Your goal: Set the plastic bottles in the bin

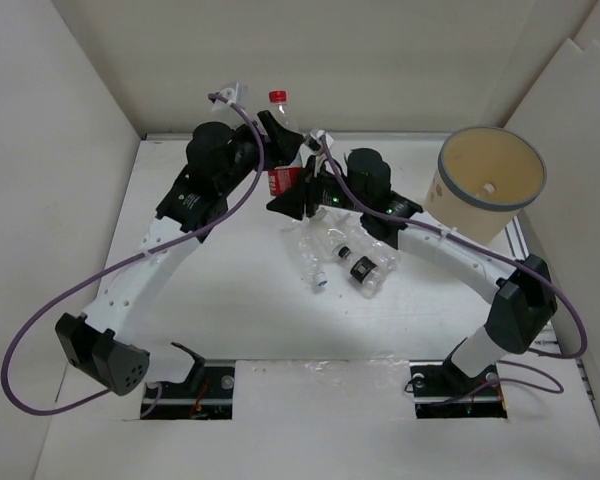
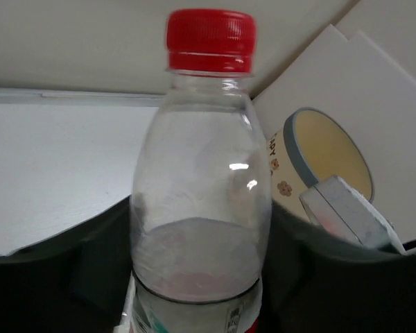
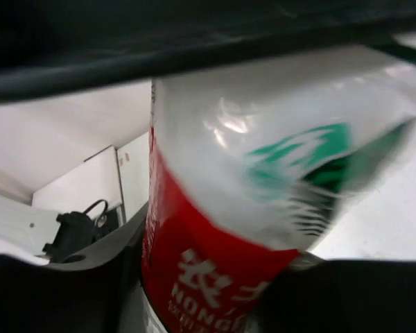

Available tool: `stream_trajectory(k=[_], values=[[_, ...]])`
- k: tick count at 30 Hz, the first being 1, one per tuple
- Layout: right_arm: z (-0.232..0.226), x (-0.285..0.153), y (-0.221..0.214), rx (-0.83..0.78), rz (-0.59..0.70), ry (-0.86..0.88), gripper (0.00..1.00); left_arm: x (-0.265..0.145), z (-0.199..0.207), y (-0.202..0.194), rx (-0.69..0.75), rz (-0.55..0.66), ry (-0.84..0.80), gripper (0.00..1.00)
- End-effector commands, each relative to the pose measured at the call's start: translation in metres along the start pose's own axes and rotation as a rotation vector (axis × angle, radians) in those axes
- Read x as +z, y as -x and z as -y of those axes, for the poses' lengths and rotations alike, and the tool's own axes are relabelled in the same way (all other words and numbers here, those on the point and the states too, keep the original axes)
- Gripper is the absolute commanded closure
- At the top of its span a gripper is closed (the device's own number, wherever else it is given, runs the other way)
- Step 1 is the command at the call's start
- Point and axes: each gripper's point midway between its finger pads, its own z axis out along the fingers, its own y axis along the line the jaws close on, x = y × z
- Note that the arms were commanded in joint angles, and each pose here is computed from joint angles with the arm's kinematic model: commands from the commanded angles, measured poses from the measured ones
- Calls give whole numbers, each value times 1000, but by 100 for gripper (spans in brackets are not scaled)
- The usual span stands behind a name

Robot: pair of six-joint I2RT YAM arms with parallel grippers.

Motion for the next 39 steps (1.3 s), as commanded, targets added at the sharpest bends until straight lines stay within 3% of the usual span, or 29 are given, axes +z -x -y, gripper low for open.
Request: stream_trajectory(k=[1,2,6,10,15,22,23,27,28,29,39], values=[[7,1,51,-88,166,-62,85,-17,23,7,-32,19,-85,41],[8,-2,51,-87,170,-77,87,-20,23,10,-32,36,-85,1],[55,-39,58,-59,187,-265,87,-29,17,25,-15,87,-34,0],[133,-138,84,-67,251,-580,87,-42,-5,41,-12,164,101,0],[178,-251,110,-65,308,-875,86,-24,-38,7,-28,78,220,0],[224,-375,108,26,303,-1231,85,-13,-41,-42,-80,-35,150,0],[230,-383,101,49,289,-1255,82,-15,-43,-46,-80,-40,153,0],[233,-395,104,56,295,-1266,54,-15,-42,-59,-83,-79,127,0],[232,-393,104,55,293,-1257,13,-15,-45,-63,-92,-87,133,0],[232,-393,104,55,293,-1257,0,-15,-43,-64,-93,-94,124,0],[221,-404,107,64,295,-1359,0,-18,-93,-132,-145,-259,305,0]])
